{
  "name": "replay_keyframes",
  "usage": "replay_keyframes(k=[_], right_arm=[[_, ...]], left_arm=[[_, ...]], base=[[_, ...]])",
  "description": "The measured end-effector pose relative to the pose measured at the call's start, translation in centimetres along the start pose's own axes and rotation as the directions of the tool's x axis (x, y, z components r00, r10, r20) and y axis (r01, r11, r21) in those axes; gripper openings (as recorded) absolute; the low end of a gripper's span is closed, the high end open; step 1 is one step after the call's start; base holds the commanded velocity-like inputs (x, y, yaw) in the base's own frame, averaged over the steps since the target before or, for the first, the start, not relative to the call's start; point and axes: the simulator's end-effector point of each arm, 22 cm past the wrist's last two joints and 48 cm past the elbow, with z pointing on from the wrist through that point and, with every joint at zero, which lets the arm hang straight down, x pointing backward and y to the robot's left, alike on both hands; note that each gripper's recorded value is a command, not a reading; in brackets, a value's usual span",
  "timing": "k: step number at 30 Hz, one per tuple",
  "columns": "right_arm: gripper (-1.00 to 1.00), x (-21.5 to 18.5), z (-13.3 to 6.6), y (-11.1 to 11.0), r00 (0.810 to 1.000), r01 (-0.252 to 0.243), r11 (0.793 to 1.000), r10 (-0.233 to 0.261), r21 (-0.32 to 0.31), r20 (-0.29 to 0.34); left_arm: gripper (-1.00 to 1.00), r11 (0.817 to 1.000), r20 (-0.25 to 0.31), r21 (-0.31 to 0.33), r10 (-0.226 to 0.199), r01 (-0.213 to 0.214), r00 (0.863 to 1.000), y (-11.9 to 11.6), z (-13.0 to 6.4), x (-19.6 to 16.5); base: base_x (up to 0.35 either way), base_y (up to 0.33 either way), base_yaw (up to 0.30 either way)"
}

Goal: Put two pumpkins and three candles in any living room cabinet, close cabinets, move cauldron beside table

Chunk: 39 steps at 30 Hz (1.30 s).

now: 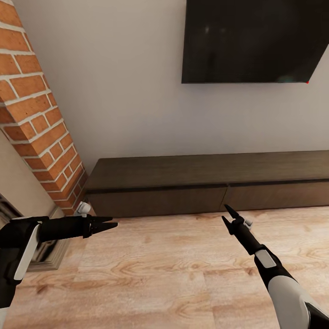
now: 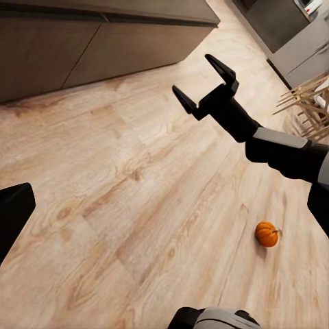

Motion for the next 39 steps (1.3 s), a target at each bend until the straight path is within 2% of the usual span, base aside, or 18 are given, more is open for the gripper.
replay_keyframes(k=[13, 29, 39], right_arm=[[1.00, 0.15, -0.10, -0.17, 1.000, -0.016, 1.000, 0.016, 0.006, -0.007], [1.00, 0.12, -0.08, -0.20, 1.000, -0.007, 1.000, 0.007, 0.006, -0.001], [1.00, 0.18, -0.08, -0.23, 1.000, -0.008, 1.000, 0.008, 0.006, -0.001]], left_arm=[[1.00, 1.000, -0.001, 0.000, 0.001, -0.001, 1.000, -0.04, 0.02, 0.01], [1.00, 1.000, 0.000, 0.005, 0.003, -0.003, 1.000, -0.18, -0.02, -0.03], [1.00, 1.000, 0.000, 0.007, 0.002, -0.002, 1.000, -0.20, -0.01, -0.02]], base=[[0.039, 0.038, 0.000], [0.150, 0.130, 0.000], [0.033, 0.067, 0.000]])
